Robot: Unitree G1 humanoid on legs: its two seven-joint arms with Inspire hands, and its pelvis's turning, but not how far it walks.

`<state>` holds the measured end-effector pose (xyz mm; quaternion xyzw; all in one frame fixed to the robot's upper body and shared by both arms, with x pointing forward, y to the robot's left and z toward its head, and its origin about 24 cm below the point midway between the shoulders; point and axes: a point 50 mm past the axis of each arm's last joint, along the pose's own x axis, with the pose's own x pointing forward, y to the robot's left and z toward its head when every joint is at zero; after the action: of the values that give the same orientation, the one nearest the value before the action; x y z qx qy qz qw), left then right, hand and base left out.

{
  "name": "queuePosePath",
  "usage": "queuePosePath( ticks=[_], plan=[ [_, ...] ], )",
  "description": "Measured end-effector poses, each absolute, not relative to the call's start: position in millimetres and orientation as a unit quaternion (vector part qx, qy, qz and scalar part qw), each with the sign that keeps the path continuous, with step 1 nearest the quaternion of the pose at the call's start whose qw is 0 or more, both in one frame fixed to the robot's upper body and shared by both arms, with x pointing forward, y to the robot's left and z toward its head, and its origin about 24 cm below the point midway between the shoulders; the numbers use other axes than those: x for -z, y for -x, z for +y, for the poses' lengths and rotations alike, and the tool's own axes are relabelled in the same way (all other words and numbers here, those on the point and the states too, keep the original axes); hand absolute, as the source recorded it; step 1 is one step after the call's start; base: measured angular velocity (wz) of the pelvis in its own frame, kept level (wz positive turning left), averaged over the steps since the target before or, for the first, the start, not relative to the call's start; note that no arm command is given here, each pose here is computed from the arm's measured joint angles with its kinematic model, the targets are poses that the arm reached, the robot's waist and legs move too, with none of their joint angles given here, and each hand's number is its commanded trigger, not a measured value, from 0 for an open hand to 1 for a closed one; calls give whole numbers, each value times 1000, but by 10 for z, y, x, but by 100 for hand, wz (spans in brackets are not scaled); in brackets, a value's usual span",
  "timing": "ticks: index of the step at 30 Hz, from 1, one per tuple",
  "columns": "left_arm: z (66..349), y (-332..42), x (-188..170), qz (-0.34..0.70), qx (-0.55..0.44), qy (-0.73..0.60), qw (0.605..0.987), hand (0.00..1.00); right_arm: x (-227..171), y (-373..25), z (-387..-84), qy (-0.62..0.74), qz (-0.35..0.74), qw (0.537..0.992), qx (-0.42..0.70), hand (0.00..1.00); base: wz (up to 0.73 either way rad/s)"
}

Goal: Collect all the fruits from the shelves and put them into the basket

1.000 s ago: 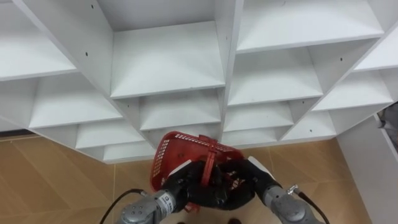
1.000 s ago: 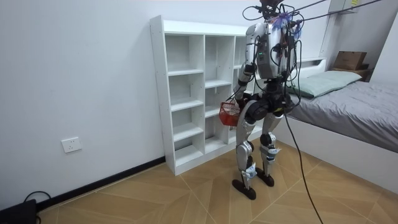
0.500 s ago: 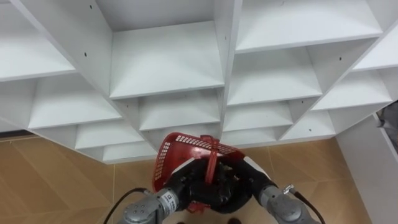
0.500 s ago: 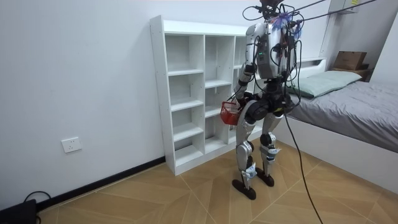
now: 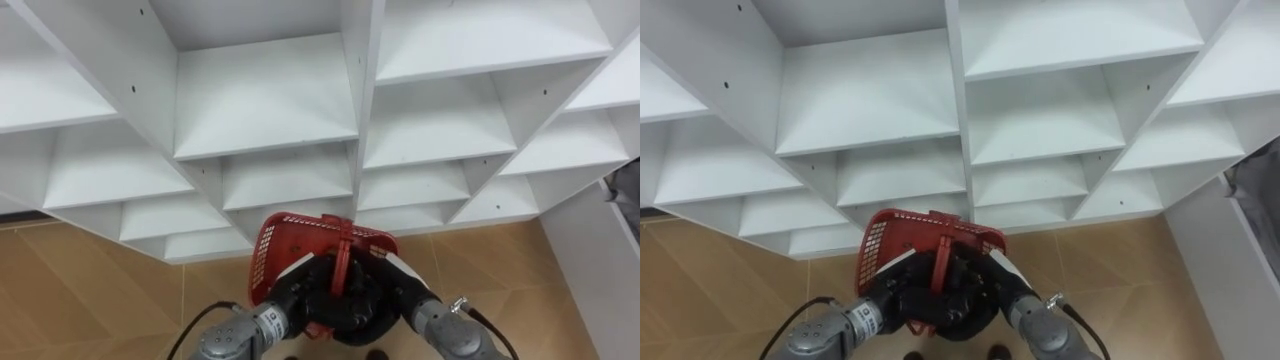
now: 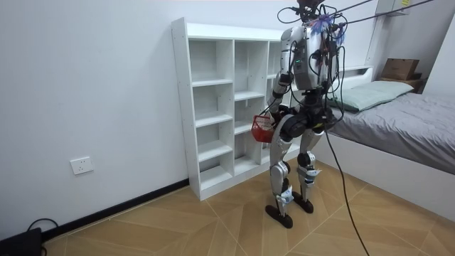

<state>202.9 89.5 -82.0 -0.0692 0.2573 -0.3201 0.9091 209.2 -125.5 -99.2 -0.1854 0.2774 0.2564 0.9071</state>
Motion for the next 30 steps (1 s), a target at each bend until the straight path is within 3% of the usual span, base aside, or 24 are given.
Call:
queuePosePath(
  ticks=[30],
  plan=[
    [1150,-1948,912,278,291,12,915,100,1045,-1975,-1313,197,285,897,-276,0,0]
  ],
)
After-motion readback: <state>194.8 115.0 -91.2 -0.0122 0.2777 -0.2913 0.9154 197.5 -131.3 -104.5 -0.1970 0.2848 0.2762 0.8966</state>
